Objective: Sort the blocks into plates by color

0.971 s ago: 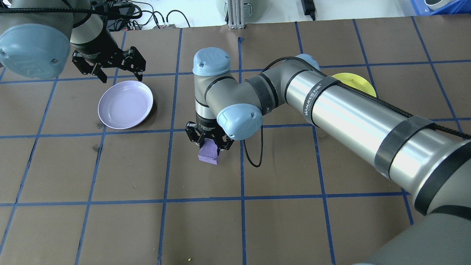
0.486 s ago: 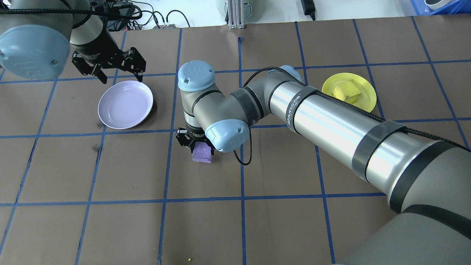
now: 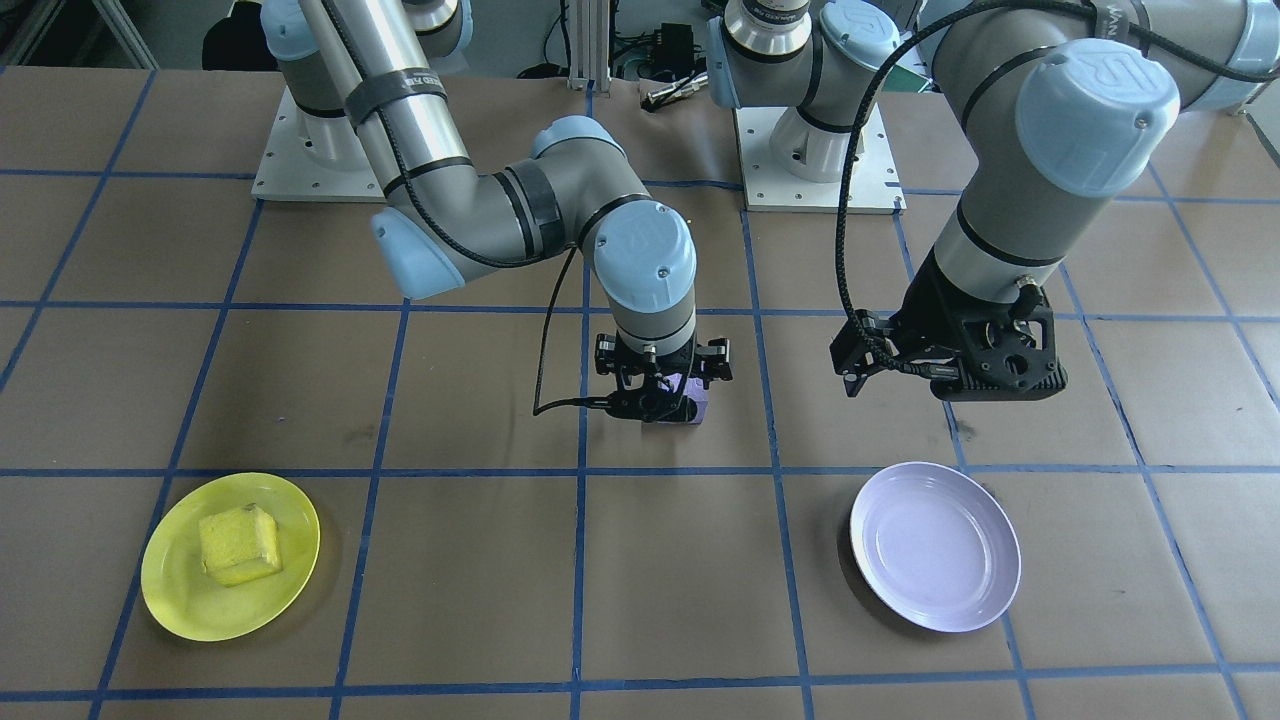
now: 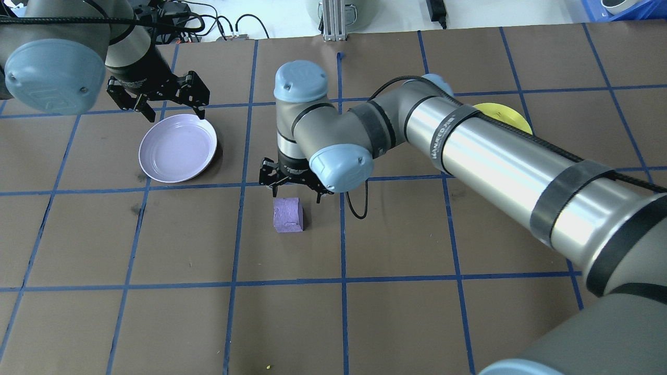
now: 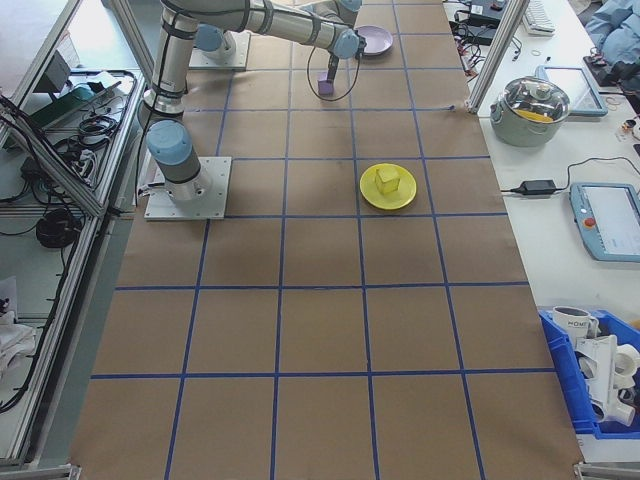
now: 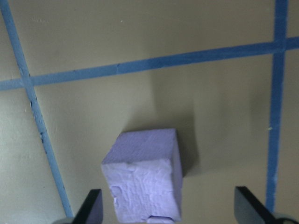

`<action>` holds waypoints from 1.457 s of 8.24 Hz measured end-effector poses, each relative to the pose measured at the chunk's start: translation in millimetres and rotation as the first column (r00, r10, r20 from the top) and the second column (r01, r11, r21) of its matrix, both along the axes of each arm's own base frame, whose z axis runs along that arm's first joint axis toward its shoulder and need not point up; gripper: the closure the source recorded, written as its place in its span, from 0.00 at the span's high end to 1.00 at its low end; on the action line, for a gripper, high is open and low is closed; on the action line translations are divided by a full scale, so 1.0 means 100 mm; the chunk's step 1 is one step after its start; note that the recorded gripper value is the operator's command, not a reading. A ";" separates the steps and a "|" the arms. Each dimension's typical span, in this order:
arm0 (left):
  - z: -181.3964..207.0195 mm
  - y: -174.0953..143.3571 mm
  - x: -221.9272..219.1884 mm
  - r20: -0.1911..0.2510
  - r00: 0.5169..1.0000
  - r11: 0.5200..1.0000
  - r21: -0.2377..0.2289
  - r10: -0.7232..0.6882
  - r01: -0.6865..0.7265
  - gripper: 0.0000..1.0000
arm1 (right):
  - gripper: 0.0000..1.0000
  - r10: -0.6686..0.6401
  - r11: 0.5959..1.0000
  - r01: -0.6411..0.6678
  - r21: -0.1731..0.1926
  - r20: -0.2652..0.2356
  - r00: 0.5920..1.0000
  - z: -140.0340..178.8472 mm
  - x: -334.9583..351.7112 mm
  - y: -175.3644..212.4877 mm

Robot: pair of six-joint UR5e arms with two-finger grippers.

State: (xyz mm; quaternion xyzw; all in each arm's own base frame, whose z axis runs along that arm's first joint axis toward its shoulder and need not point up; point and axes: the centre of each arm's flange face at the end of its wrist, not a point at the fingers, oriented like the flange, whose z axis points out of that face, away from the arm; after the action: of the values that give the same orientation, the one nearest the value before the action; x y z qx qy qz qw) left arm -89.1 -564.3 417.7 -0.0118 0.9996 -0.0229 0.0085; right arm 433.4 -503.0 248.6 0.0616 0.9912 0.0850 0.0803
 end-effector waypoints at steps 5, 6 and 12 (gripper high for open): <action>-0.31 0.16 -0.53 -0.019 1.000 0.998 0.059 0.019 -0.018 1.00 | 1.00 0.304 0.943 -0.313 -0.114 -0.085 0.949 1.83 -1.65 0.14; -0.48 0.26 -0.76 -0.027 1.000 0.995 0.095 0.012 -0.009 1.00 | 1.00 0.314 0.935 -0.328 -0.131 -0.122 0.942 2.22 -2.00 0.40; -1.59 0.44 -1.33 -0.077 0.997 0.948 0.319 0.015 0.011 1.00 | 1.00 0.271 0.915 -0.301 -0.268 -0.143 0.952 2.52 -2.51 0.37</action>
State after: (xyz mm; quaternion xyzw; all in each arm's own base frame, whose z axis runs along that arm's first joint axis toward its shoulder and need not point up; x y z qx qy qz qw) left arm -222.3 -520.1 258.3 -0.0121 0.9897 0.1398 -0.0289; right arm 182.5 -465.7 500.7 -0.0921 0.9941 -0.0521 0.0238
